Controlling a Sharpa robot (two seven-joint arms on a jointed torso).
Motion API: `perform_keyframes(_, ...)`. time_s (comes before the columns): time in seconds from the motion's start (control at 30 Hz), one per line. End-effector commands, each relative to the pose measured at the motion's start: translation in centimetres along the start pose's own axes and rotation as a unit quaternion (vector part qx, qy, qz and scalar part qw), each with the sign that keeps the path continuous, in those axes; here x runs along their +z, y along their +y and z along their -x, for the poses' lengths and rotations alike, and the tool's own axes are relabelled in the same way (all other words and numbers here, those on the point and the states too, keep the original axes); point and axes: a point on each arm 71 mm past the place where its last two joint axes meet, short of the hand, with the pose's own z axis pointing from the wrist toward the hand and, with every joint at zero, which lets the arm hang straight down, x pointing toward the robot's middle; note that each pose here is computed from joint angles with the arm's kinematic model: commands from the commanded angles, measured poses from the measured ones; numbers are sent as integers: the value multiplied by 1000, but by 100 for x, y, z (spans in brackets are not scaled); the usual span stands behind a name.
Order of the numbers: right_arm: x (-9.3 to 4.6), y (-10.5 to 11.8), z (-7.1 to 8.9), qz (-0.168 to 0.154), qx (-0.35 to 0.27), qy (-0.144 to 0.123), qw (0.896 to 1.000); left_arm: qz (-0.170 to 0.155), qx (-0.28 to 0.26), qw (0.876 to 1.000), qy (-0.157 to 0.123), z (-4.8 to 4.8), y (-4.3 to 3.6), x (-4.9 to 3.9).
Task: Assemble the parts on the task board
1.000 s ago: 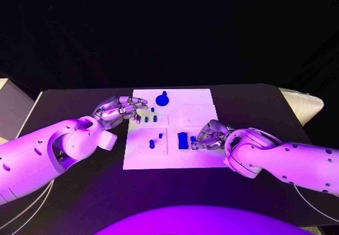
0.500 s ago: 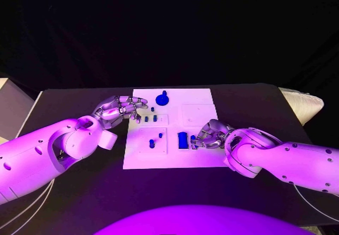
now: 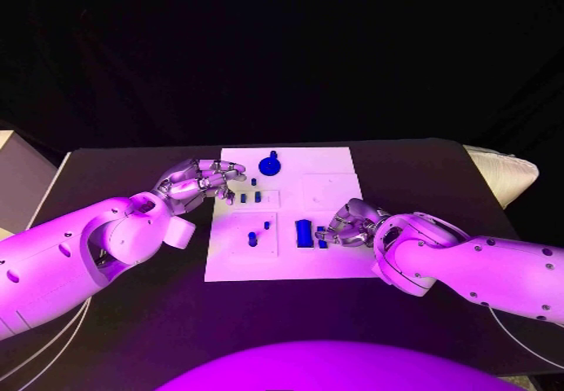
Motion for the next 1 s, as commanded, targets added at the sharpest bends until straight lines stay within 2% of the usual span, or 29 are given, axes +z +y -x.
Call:
perform_keyframes(0.03,-6,7,-15,4,-5,7,1000,-5,-5,1000,9,-24,-6,7)
perform_keyframes(0.57,-51,-44,28,19,-10,7,1000,-4,-6,1000,7,-14,7,5)
perform_keyframes(0.77,-59,-52,46,31,-22,-1,999,-4,-6,1000,6,-10,22,2)
perform_keyframes(1.0,-29,-57,60,30,-43,-14,998,-3,-8,1000,6,-11,38,1)
